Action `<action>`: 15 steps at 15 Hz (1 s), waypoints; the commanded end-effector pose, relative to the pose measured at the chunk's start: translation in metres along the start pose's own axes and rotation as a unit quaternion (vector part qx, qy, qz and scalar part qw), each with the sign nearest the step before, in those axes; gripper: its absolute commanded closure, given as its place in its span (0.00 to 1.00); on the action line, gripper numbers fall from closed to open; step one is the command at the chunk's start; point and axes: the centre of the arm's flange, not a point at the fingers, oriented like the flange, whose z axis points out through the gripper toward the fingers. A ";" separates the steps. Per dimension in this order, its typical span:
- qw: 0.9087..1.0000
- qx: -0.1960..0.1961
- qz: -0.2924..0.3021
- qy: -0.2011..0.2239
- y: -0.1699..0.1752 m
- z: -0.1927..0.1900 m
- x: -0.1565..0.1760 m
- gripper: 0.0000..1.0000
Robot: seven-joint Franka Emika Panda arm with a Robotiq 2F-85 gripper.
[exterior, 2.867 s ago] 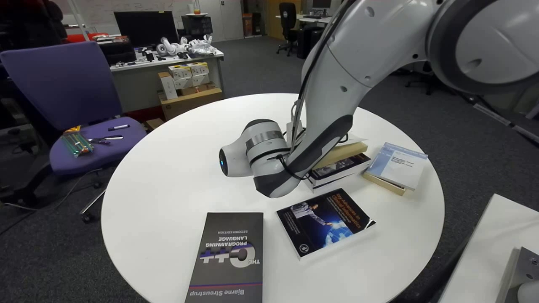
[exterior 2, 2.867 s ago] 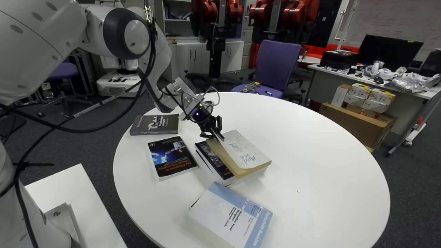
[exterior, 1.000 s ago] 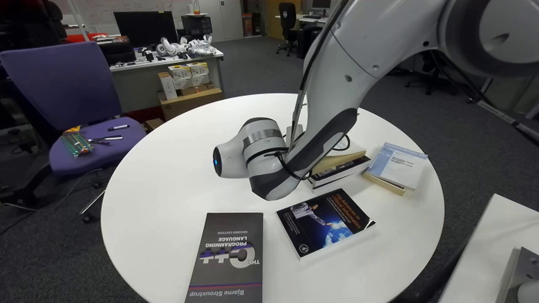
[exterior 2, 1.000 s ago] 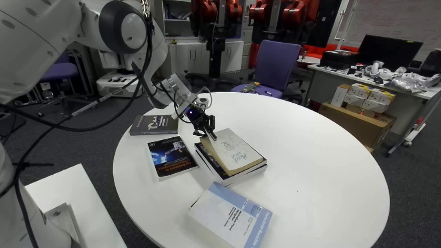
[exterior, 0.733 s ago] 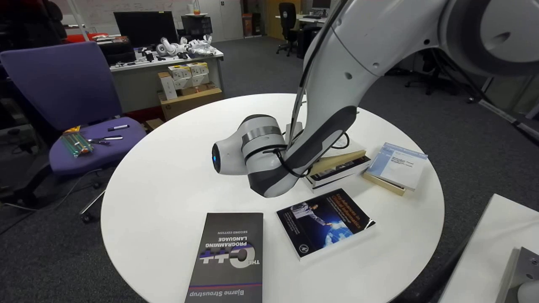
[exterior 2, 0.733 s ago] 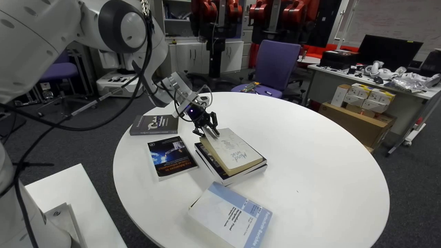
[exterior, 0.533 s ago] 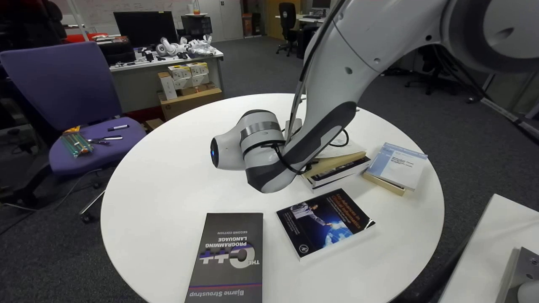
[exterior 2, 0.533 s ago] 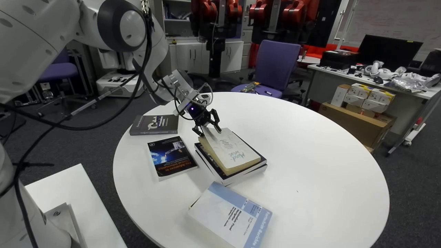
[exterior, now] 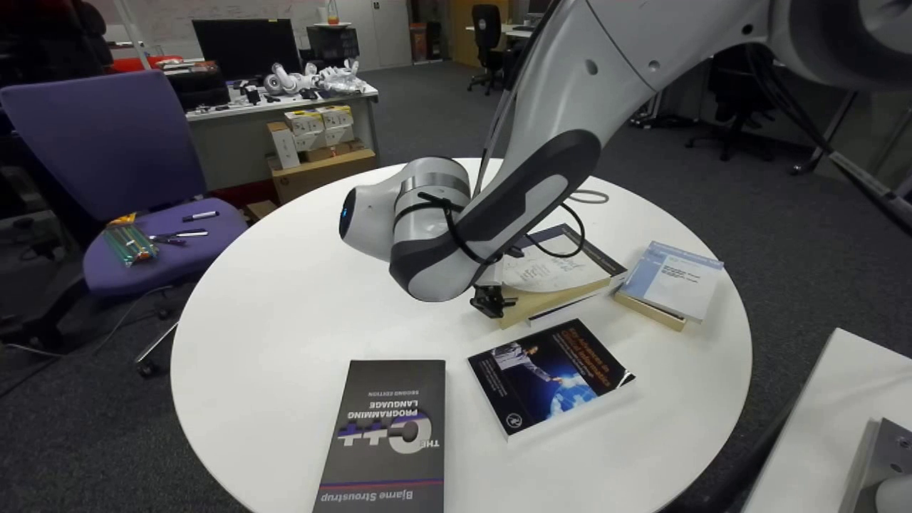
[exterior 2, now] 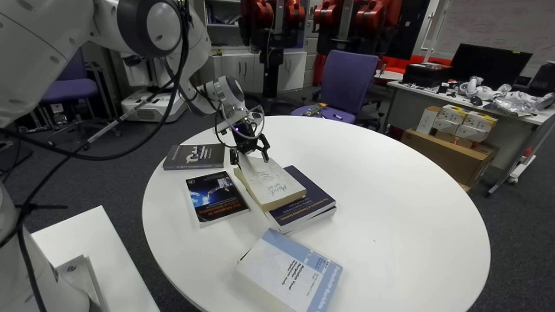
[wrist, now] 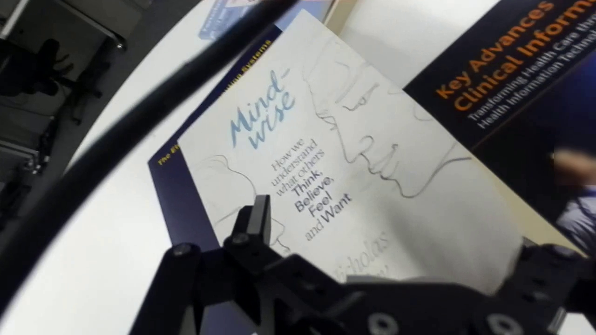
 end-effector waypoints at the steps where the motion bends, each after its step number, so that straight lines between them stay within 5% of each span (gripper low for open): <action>1: 0.997 0.071 -0.004 0.021 0.001 0.002 -0.002 0.00; 6: 0.994 0.108 0.006 0.024 0.000 0.005 0.003 0.00; 7: 0.993 0.112 0.007 0.025 -0.001 0.004 0.005 0.25; 9: 0.993 0.115 0.010 0.027 -0.001 0.005 0.006 0.32; 15: 0.993 0.113 0.021 0.034 0.012 -0.001 0.005 0.78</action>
